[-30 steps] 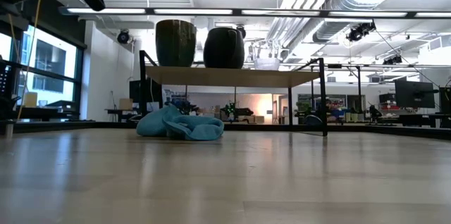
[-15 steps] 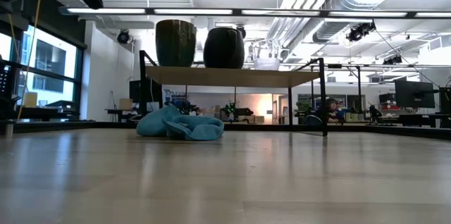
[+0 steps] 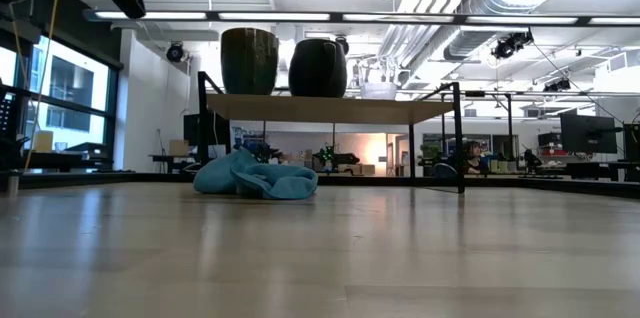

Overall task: Stack small to large cups/mugs on shelf
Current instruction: Return to Home Position

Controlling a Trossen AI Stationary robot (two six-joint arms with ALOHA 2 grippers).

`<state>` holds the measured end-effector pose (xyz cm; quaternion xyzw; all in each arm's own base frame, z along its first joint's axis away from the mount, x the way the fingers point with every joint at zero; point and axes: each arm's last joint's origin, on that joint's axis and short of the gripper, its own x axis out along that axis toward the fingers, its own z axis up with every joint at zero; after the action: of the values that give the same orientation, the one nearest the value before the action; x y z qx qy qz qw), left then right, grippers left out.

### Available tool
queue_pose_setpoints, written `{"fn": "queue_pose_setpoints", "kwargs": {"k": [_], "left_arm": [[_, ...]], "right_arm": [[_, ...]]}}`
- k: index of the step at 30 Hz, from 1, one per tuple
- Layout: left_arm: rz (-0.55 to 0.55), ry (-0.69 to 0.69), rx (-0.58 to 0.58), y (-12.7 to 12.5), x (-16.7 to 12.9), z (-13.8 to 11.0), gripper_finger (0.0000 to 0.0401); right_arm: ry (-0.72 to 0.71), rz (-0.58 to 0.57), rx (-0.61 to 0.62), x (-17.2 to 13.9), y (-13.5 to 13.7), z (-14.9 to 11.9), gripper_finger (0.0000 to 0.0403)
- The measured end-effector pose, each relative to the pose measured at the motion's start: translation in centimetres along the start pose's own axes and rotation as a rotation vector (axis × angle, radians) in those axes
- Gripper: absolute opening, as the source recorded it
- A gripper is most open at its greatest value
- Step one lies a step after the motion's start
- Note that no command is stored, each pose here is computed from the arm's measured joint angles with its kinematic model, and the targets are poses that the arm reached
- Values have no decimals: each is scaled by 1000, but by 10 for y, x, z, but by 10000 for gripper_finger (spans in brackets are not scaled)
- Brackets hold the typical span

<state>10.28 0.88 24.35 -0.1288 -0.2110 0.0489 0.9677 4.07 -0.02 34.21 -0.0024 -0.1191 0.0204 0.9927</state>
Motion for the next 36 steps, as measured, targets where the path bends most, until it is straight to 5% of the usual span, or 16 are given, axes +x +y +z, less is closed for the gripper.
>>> {"fn": "queue_pose_setpoints", "kwargs": {"k": [36], "left_arm": [[-54,-1,-68,8,-15,-31,90]], "right_arm": [[1,19,10,0,1,0,144]]}}
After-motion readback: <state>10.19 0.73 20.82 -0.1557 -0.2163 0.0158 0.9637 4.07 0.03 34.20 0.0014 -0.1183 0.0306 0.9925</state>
